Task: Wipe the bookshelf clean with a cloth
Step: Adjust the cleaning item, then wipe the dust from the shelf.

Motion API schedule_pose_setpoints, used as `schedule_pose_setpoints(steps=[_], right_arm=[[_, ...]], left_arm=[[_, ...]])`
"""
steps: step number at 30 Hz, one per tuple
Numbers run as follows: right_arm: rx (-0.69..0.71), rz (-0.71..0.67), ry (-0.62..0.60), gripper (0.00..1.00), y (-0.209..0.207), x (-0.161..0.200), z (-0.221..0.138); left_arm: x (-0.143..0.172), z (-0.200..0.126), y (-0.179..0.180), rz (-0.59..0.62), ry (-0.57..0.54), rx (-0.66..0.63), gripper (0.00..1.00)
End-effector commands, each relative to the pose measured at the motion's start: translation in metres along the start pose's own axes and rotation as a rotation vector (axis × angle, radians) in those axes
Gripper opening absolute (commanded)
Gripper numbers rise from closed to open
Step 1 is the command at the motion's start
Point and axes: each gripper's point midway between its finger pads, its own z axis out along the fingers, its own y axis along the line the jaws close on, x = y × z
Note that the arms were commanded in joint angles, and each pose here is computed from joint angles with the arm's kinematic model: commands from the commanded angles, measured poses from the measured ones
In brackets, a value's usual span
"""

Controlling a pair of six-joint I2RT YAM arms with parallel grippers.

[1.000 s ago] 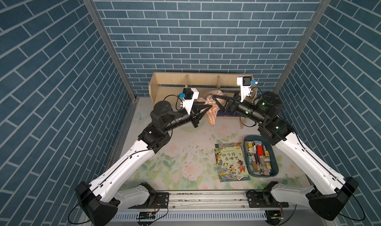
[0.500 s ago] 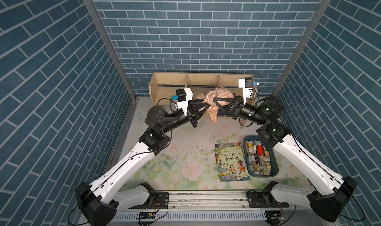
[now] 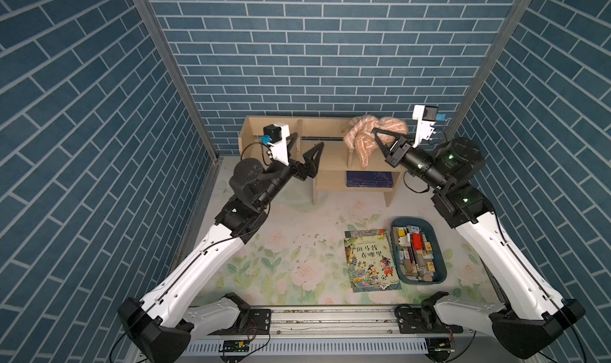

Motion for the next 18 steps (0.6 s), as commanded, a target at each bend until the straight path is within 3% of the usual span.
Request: schedule_pose_setpoints(steps=[1, 4, 10, 18], right_arm=[[0.315, -0.103, -0.008, 0.0, -0.052, -0.01, -0.014], [0.464, -0.121, 0.044, 0.0, -0.089, 0.003, -0.009], [0.589, -0.13, 0.171, 0.0, -0.15, 0.046, 0.008], [0.706, -0.099, 0.293, 0.0, -0.213, 0.09, 0.008]], left_arm=[[-0.015, -0.026, 0.097, 0.013, -0.001, -0.441, 0.91], [-0.004, -0.038, 0.157, 0.033, 0.036, -0.629, 0.89], [0.064, -0.032, 0.24, -0.105, 0.178, -0.667, 0.78], [0.101, -0.025, 0.276, -0.173, 0.181, -0.63, 0.79]])
